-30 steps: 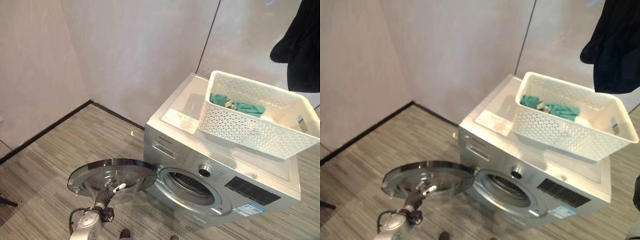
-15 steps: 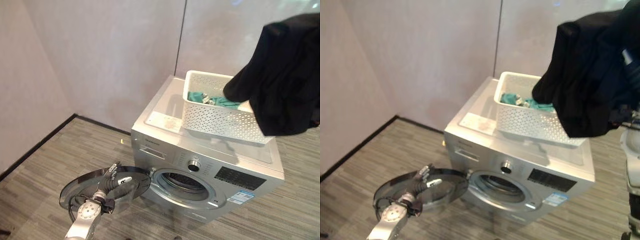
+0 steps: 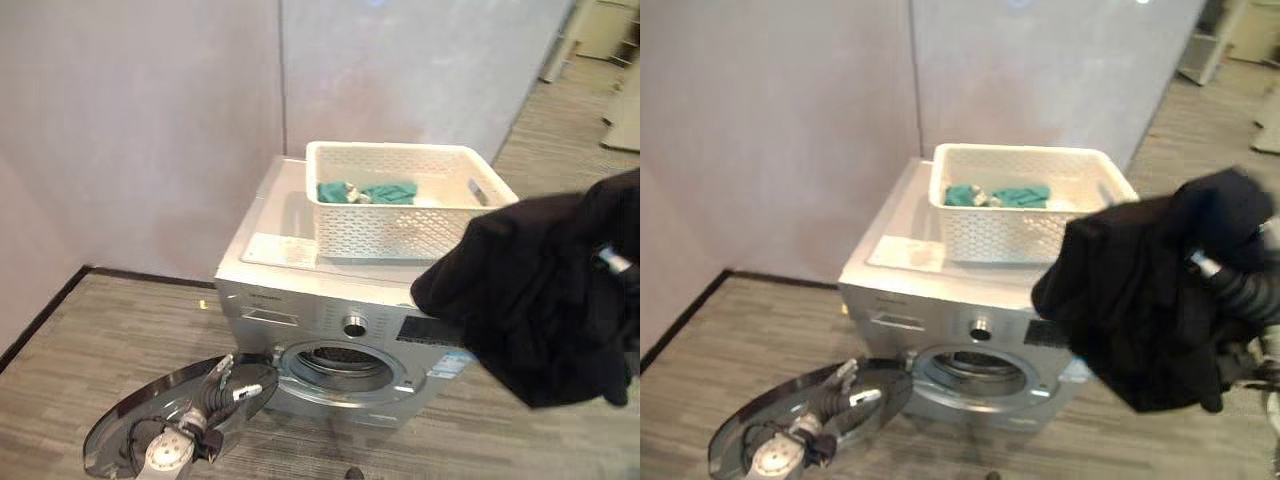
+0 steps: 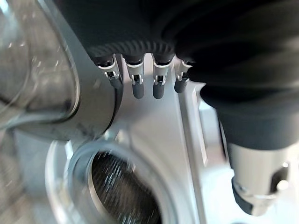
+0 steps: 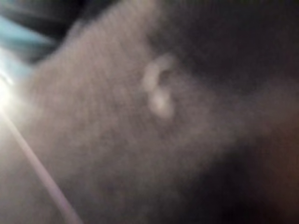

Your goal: Grab the laundry basket,head to the washer,open it,put in the laundry and shut it.

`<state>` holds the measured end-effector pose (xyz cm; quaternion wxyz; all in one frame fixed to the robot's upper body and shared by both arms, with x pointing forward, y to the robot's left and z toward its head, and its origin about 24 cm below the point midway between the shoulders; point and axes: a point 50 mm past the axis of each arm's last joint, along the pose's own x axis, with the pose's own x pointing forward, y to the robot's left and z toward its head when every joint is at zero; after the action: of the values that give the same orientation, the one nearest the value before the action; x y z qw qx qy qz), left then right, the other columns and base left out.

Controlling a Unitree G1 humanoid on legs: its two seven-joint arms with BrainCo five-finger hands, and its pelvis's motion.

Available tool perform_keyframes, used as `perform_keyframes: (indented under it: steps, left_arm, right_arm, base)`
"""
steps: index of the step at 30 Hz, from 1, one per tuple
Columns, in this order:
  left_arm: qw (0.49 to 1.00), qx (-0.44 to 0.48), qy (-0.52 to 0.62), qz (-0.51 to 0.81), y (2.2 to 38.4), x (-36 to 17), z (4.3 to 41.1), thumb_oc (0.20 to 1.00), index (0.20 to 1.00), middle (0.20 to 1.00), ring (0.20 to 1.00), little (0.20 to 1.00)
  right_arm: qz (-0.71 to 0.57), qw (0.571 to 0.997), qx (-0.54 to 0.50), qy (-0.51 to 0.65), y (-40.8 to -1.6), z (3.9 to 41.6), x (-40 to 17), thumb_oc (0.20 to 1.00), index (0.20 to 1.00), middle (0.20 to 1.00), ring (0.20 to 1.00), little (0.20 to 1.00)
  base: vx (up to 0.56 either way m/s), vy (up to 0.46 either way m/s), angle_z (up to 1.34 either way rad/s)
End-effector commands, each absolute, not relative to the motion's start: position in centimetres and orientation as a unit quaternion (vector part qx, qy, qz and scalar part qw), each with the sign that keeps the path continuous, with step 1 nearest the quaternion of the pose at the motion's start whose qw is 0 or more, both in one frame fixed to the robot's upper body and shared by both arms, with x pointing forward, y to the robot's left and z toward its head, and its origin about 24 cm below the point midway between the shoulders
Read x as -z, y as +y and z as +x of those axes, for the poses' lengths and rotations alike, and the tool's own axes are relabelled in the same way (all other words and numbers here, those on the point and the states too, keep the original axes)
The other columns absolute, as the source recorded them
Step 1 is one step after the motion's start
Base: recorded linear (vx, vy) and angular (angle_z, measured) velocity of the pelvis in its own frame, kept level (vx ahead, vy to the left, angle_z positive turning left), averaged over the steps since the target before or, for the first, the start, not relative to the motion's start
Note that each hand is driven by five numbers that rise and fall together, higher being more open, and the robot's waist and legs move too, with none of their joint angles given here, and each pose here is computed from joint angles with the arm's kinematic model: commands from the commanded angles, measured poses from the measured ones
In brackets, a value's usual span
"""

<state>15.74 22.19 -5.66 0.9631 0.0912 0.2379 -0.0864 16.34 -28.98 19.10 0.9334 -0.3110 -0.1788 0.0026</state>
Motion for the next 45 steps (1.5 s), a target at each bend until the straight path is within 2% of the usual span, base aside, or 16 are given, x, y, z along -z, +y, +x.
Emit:
perform_keyframes:
  steps: [1, 5, 6, 8, 15, 21, 30, 41, 45]
  left_arm:
    - [0.972, 0.119, 0.142, 0.143, 23.1, 1.9, 17.7, 1.0, 1.0, 1.0, 1.0, 1.0]
    - [0.955, 0.196, 0.101, 0.2, 22.0, -0.2, 18.2, 1.0, 1.0, 1.0, 1.0, 1.0]
    - [0.955, 0.196, 0.101, 0.2, 22.0, -0.2, 18.2, 1.0, 1.0, 1.0, 1.0, 1.0]
    - [0.937, 0.27, 0.069, 0.21, 20.2, -2.0, 18.9, 1.0, 1.0, 1.0, 1.0, 1.0]
    - [0.902, 0.373, 0.042, 0.213, 17.0, -3.1, 19.7, 1.0, 1.0, 1.0, 1.0, 1.0]
    - [0.89, 0.399, 0.02, 0.221, 14.1, -2.9, 21.9, 1.0, 1.0, 1.0, 1.0, 1.0]
    - [0.889, 0.394, -0.02, 0.232, 10.8, -3.4, 24.8, 1.0, 1.0, 1.0, 1.0, 1.0]
    - [0.895, 0.392, 0.006, 0.212, 10.5, -2.9, 25.2, 1.0, 1.0, 1.0, 1.0, 1.0]
    - [0.9, 0.398, 0.049, 0.17, 10.9, -1.7, 24.0, 1.0, 1.0, 1.0, 1.0, 1.0]
  right_arm:
    - [-0.271, 0.933, -0.074, -0.226, -27.5, 16.9, -20.8, 0.2, 0.2, 0.2, 0.2, 0.2]
    - [-0.219, 0.949, -0.194, -0.117, -25.5, 16.2, -17.4, 0.2, 0.2, 0.2, 0.2, 0.2]
    - [-0.219, 0.949, -0.194, -0.117, -25.5, 16.2, -17.4, 0.2, 0.2, 0.2, 0.2, 0.2]
    - [-0.173, 0.953, -0.241, -0.052, -24.4, 15.8, -14.7, 0.2, 0.2, 0.2, 0.2, 0.2]
    - [-0.199, 0.945, -0.26, 0.003, -23.9, 17.7, -11.5, 0.2, 0.2, 0.2, 0.2, 0.2]
    - [-0.198, 0.949, -0.243, -0.035, -22.9, 20.1, -11.6, 0.2, 0.2, 0.2, 0.2, 0.2]
    - [-0.19, 0.963, -0.181, -0.054, -22.6, 21.5, -10.6, 0.2, 0.2, 0.2, 0.2, 0.2]
    - [-0.137, 0.972, -0.184, -0.044, -20.8, 23.1, -8.9, 0.2, 0.2, 0.2, 0.2, 0.2]
    - [-0.114, 0.97, -0.211, -0.039, -19.4, 23.9, -8.6, 0.2, 0.2, 0.2, 0.2, 0.2]
  base:
    - [-0.02, 0.013, -0.21]
    - [-0.02, 0.008, -0.08]
    - [-0.01, -0.001, 0.09]
    - [-0.01, 0.001, 0.22]
    - [-0.02, 0.002, 0.19]
    - [-0.13, 0.016, 0.12]
    - [-0.16, 0.161, -0.11]
    - [-0.1, 0.028, -0.24]
    - [0.05, -0.114, -0.39]
